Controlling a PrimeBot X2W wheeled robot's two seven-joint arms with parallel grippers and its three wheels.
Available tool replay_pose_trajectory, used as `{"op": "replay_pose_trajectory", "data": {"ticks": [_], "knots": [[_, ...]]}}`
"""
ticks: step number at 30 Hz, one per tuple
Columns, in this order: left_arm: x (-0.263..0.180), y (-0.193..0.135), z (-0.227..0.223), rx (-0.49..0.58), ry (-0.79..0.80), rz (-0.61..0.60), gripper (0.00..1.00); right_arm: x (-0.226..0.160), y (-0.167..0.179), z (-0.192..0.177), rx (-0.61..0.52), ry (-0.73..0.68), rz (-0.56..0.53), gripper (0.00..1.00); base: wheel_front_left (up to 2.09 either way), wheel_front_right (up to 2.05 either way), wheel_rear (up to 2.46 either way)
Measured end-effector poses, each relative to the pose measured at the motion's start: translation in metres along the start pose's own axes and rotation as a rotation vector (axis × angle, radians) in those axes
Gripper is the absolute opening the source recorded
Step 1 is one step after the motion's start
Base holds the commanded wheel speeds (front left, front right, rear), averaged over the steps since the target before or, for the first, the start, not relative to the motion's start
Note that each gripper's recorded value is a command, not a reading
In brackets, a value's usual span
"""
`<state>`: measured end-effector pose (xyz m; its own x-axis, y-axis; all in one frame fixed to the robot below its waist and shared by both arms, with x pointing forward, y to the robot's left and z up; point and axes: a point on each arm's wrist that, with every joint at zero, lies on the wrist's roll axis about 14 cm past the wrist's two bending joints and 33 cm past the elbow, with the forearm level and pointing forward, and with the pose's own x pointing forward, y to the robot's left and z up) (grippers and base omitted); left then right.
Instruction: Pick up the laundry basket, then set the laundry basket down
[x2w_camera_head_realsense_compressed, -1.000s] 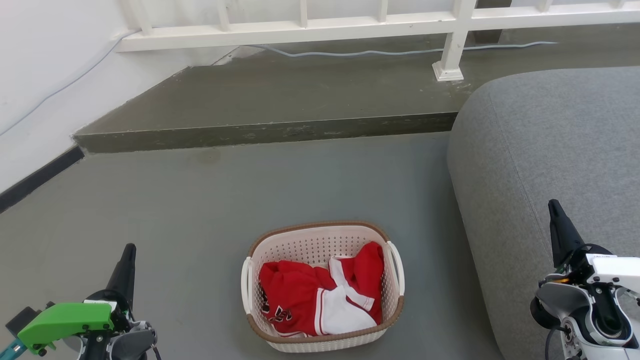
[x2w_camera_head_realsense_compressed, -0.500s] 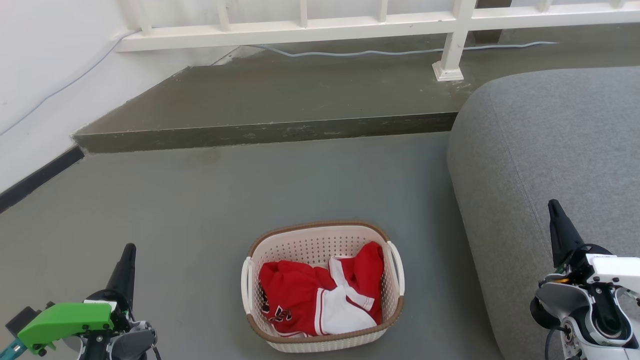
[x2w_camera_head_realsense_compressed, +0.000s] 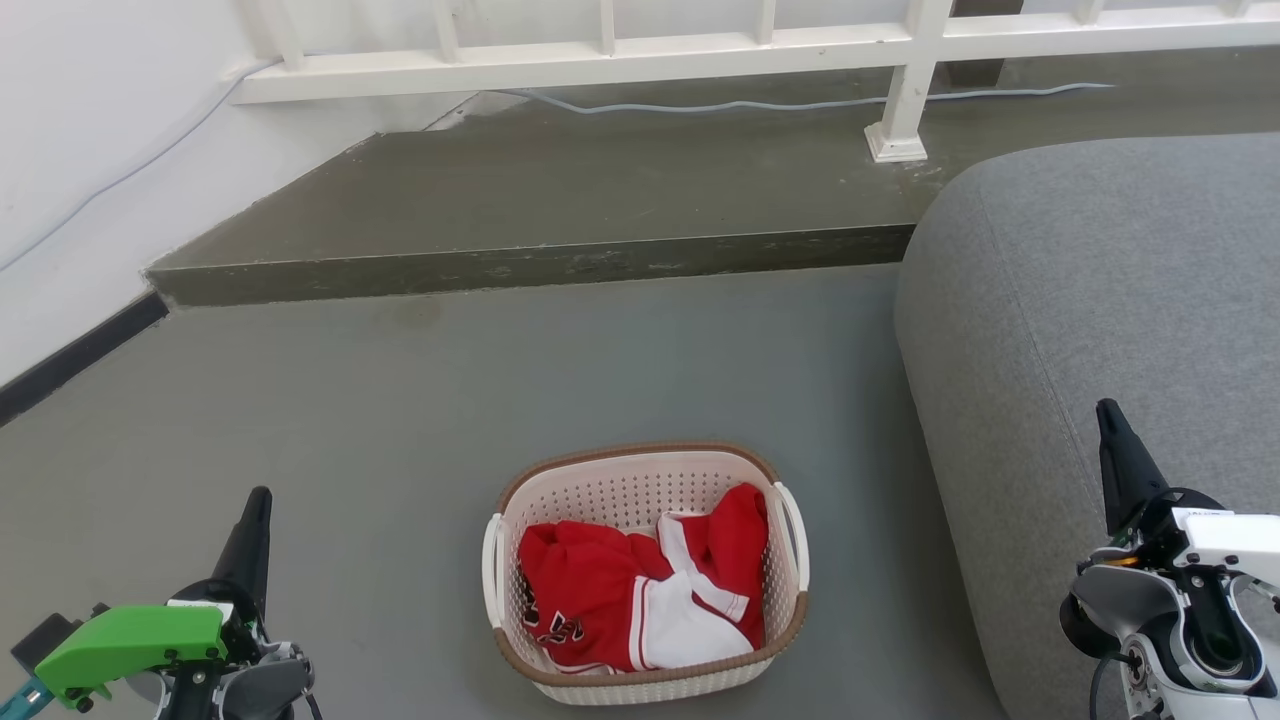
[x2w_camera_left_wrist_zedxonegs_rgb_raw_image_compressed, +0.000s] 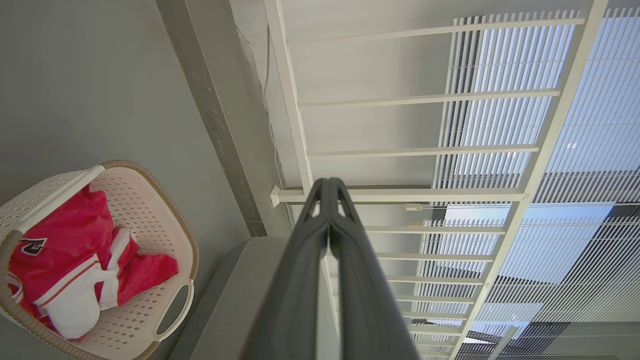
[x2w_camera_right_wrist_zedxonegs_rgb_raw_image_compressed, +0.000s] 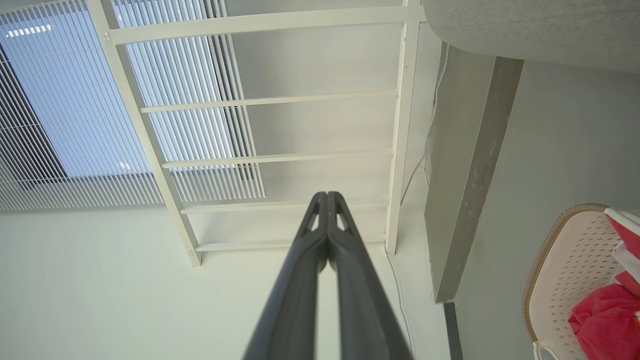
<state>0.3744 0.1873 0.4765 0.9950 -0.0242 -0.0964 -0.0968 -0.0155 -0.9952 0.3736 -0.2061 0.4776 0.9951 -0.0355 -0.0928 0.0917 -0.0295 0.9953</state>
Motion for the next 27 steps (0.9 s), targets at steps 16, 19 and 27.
{"op": "replay_pose_trajectory", "data": {"ticks": [16,19,27], "knots": [[-0.011,0.026,-0.007,-0.023,-0.004,0.077,1.00,-0.013,-0.028,-0.006,0.026,-0.006,-0.079,1.00,0.00,0.00,0.00],[-0.010,0.025,-0.007,-0.016,-0.012,0.073,1.00,-0.012,-0.025,-0.007,0.017,-0.005,-0.072,1.00,0.00,0.00,0.00],[-0.008,0.018,-0.010,0.016,-0.016,0.053,1.00,-0.009,-0.017,-0.011,-0.011,0.000,-0.046,1.00,0.00,0.00,0.00]]}}
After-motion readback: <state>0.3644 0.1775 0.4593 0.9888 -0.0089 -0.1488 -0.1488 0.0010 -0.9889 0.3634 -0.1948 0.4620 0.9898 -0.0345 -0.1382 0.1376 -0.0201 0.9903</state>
